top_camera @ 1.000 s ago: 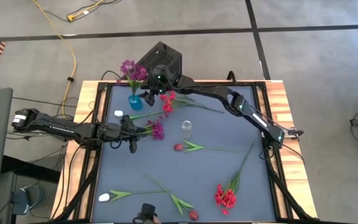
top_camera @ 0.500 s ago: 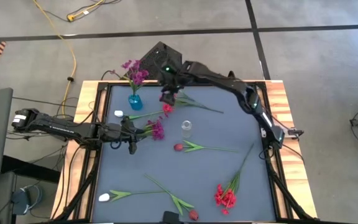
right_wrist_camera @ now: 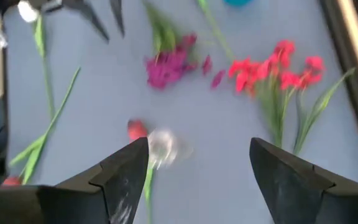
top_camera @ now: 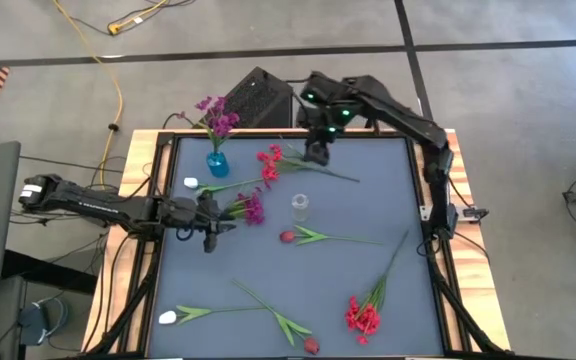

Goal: Sort flowers into vase by color
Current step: Put the purple flowers into the blue vase

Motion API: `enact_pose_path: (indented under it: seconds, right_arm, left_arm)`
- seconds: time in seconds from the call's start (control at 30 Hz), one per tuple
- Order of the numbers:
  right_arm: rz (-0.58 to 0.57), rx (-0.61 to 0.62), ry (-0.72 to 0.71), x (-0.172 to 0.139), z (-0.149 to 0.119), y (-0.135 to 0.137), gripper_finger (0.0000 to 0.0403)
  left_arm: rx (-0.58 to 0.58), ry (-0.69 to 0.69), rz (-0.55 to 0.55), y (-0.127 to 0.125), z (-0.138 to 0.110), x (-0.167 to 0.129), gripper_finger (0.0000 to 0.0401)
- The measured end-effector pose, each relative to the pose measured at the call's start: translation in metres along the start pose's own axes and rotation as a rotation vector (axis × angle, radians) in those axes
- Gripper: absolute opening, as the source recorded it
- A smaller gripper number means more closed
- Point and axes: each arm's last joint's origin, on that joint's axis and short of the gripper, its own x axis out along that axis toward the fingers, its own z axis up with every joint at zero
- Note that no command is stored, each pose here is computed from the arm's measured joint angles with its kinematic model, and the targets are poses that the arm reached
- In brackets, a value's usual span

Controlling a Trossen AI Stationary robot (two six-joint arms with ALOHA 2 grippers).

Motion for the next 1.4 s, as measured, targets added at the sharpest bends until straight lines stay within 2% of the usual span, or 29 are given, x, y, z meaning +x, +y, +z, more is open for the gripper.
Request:
enact_pose_path:
  seconds: [0.1, 0.2, 0.33, 0.43, 0.57, 0.8, 1.07, 1.27, 1.4]
  right_arm:
    - [-0.024, -0.012, 0.007, -0.015, -0.016, 0.018, 0.0306]
    - [-0.102, -0.029, -0.030, -0.029, -0.036, 0.038, 0.0306]
    - [-0.202, -0.034, -0.135, -0.041, -0.071, 0.068, 0.0306]
    - [-0.226, -0.053, -0.220, -0.042, -0.102, 0.088, 0.0306]
    - [-0.239, -0.059, -0.326, -0.037, -0.145, 0.107, 0.0306]
    - [-0.206, -0.058, -0.479, -0.027, -0.203, 0.126, 0.0306]
    - [-0.220, -0.092, -0.497, -0.011, -0.228, 0.130, 0.0306]
    - [-0.217, -0.131, -0.482, -0.002, -0.230, 0.133, 0.0306]
    - [-0.223, -0.146, -0.455, 0.009, -0.236, 0.132, 0.0306]
  left_arm:
    - [0.018, 0.087, 0.079, -0.003, 0.018, -0.009, 0.0114]
    - [0.037, 0.173, 0.152, -0.006, 0.037, -0.020, 0.0114]
    - [0.063, 0.288, 0.240, -0.005, 0.046, -0.026, 0.0114]
    - [0.035, 0.332, 0.298, -0.001, 0.044, -0.020, 0.0114]
    - [0.017, 0.448, 0.280, 0.006, 0.038, -0.008, 0.0124]
    - [0.043, 0.605, 0.301, 0.014, 0.026, 0.010, 0.0177]
    - [0.024, 0.732, 0.333, 0.023, 0.014, 0.029, 0.0247]
    - [-0.023, 0.837, 0.361, 0.038, 0.004, 0.043, 0.0253]
    - [-0.017, 0.857, 0.326, 0.041, 0.001, 0.051, 0.0253]
